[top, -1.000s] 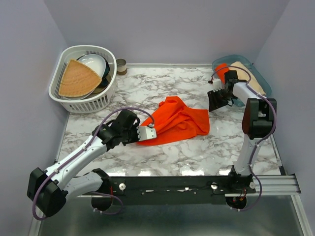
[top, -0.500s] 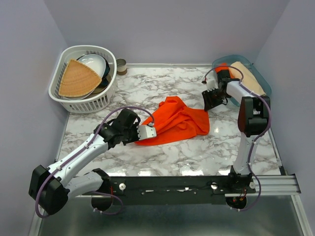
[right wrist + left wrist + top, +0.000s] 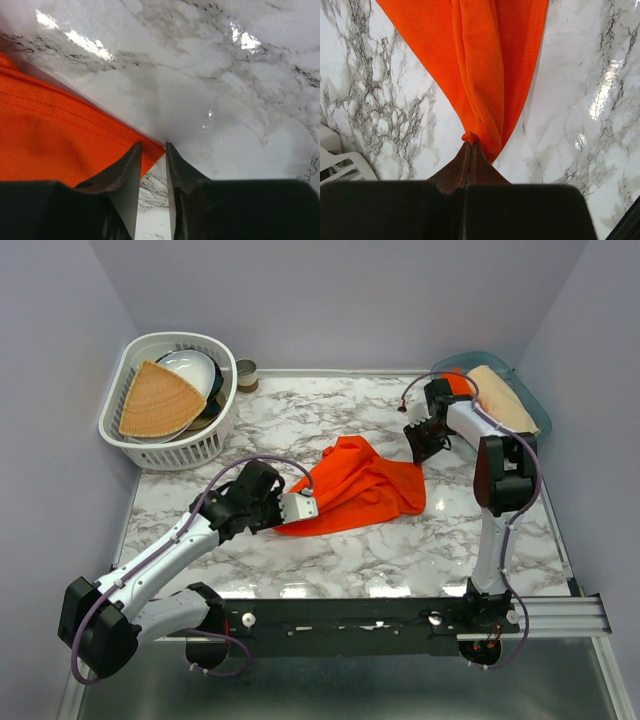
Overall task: Roll the t-shirts
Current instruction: Flatten out the T-shirt at the center of the board.
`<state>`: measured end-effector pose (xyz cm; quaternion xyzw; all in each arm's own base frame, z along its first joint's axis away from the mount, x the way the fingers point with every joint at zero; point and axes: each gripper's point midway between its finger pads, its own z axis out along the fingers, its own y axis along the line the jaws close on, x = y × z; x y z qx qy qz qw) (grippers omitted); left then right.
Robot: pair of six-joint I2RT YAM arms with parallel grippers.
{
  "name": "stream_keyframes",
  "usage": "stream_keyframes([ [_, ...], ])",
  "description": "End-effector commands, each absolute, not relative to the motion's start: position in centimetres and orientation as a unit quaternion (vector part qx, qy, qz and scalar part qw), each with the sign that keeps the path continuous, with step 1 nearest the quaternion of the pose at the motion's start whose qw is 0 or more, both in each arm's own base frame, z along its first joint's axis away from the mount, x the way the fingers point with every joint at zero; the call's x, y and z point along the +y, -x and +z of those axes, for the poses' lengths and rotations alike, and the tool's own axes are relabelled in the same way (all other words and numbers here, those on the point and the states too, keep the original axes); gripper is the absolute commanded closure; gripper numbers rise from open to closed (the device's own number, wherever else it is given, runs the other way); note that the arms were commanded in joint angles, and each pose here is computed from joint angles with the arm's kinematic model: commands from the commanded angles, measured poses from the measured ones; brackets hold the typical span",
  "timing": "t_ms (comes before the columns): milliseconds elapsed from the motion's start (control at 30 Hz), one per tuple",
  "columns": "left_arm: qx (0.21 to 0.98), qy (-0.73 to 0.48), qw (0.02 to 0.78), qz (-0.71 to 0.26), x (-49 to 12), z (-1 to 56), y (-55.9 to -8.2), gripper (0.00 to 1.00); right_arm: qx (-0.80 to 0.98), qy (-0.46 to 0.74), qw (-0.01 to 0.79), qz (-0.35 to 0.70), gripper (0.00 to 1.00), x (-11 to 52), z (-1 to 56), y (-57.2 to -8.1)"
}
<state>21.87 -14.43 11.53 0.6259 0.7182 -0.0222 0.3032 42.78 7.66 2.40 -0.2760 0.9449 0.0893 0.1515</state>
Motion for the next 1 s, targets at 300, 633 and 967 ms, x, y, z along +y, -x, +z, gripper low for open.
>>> stream_keyframes([
  [300,0.74,-0.562,0.369,0.014,-12.7,15.0,-24.8,1.0,0.925,0.293,0.224,0.089,0.99,8.4,8.5,-43.9],
  [633,0.736,-0.355,0.575,0.035,-11.7,32.3,-32.1,1.0,0.773,0.292,0.563,0.021,0.99,8.3,33.3,-43.1],
  [967,0.651,-0.304,0.695,0.013,-12.2,46.9,-32.0,1.0,0.655,0.238,0.716,-0.048,0.99,5.5,50.1,-34.6],
])
